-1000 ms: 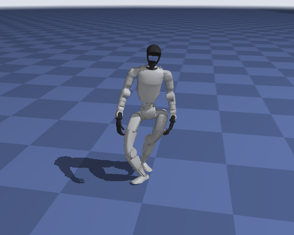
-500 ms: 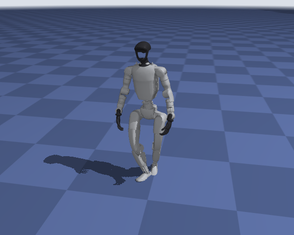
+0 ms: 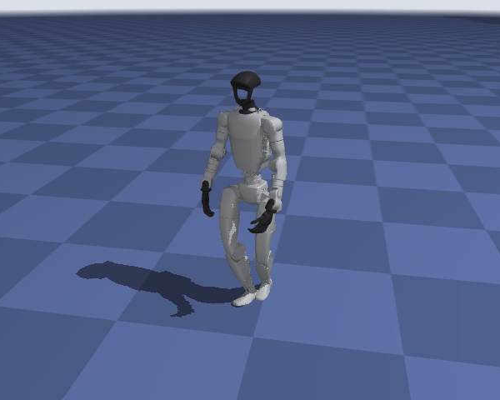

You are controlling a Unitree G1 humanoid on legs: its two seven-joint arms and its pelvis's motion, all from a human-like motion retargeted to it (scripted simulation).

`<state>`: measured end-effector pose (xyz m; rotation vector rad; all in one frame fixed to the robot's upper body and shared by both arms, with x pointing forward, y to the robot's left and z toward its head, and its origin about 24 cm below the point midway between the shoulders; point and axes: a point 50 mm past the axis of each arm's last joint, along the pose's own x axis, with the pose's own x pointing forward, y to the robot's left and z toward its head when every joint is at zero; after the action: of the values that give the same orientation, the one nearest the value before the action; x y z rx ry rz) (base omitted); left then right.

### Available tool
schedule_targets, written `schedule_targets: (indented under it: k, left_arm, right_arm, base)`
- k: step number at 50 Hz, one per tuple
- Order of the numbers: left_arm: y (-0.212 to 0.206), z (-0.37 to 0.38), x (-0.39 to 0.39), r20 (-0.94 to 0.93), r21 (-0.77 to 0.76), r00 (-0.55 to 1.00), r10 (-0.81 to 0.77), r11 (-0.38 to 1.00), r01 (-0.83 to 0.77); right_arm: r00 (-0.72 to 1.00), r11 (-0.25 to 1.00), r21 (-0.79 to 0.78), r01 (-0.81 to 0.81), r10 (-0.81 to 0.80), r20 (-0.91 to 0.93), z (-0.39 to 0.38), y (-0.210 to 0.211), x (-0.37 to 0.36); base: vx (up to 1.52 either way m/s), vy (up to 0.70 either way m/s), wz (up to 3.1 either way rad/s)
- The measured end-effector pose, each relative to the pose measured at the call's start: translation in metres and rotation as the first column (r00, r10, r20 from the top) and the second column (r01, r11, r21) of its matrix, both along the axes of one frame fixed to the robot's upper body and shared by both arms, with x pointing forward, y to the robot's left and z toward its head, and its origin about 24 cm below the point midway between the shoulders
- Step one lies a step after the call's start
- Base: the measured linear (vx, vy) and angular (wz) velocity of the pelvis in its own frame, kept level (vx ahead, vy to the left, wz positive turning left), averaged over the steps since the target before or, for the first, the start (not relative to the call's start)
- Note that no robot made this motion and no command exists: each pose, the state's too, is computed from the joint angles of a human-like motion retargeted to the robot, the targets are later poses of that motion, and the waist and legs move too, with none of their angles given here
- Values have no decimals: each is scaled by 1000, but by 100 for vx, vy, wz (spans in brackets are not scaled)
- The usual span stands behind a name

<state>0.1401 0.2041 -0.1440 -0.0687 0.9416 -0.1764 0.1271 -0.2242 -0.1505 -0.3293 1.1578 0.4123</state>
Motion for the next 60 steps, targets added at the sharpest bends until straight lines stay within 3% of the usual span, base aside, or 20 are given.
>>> schedule_targets:
  k: [12,35,48,60]
  left_arm:
    - [-5,2,12,27,92,999,-25,996,22]
    - [25,-9,-26,-164,236,973,-165,951,201]
    - [38,-8,-38,-167,244,980,-107,959,147]
    - [23,-6,-23,-86,190,994,-73,978,88]
  right_arm:
    - [999,999,42,25,-27,43,0,15,7]
    - [994,999,45,-4,-1,107,9,15,30]
    - [987,1000,20,-20,16,162,13,20,44]
    - [992,998,48,-43,37,125,8,34,38]
  base:
    - [-2,3,5]
    - [1,1,13]
    - [8,-2,25]
    - [5,-2,14]
